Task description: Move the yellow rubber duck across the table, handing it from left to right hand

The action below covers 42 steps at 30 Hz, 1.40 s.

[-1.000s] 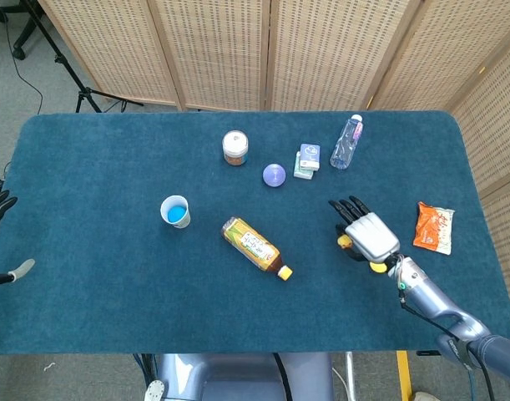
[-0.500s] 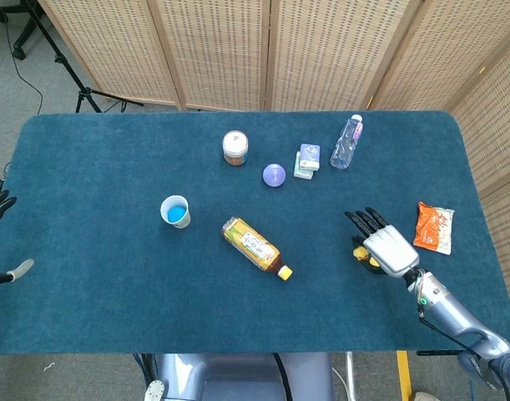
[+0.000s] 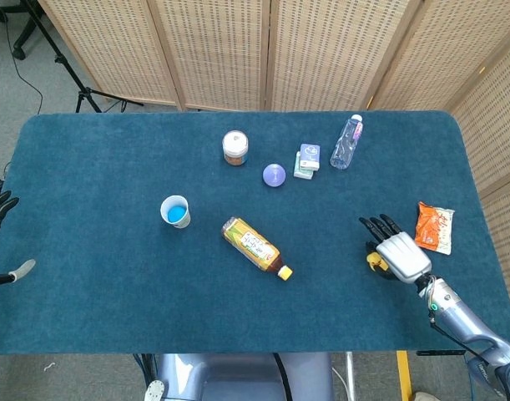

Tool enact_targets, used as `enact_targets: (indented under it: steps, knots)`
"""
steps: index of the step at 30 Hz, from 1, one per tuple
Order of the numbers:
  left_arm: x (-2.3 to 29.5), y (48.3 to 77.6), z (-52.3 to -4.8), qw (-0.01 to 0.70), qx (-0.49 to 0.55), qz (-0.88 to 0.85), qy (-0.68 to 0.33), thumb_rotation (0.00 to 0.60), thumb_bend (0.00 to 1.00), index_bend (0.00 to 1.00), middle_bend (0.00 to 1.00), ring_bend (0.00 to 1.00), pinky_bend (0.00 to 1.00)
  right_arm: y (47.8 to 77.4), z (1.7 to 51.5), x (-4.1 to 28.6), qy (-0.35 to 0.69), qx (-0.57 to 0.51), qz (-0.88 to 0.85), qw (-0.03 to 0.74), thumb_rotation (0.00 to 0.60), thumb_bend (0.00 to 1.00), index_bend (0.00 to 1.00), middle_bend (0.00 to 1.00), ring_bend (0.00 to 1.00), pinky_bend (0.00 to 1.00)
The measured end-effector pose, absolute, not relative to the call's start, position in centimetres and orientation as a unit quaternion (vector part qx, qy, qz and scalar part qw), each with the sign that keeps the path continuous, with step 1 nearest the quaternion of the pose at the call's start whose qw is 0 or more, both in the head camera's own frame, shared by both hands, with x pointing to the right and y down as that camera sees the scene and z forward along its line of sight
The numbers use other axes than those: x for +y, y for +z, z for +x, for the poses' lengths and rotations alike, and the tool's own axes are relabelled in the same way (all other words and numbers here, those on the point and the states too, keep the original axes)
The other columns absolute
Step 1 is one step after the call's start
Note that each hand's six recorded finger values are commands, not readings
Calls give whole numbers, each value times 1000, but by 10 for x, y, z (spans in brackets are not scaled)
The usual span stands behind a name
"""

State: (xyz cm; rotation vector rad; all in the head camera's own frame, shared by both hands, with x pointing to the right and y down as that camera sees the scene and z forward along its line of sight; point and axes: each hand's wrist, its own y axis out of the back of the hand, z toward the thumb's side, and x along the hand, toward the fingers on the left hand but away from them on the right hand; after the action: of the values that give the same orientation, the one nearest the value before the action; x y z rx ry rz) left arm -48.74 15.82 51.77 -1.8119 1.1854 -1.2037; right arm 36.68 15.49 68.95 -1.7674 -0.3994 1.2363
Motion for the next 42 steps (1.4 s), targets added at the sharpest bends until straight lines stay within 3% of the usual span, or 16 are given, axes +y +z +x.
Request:
enact_targets:
  steps: [16,25,33,42]
  knots:
    - [159,520,-485,322,444,-699,-459,600,206,19,0,0,0,697,378,162,510,-162,-717,447,600,513,475,0,0,0]
    - [159,521,-485,322,443,-698,-461,600,207,19,0,0,0,697,378,163,509,-160,-716,450,600,505,377,0,0,0]
    - [159,521,-485,322,444,-698,-461,600,206,19,0,0,0,695,379,163,509,-161,-715,452,600,504,364,0,0,0]
    - [159,520,-486,322,446,-696,-461,600,206,19,0,0,0,668,381,155,487,-205,-712,462,600,470,353,0,0,0]
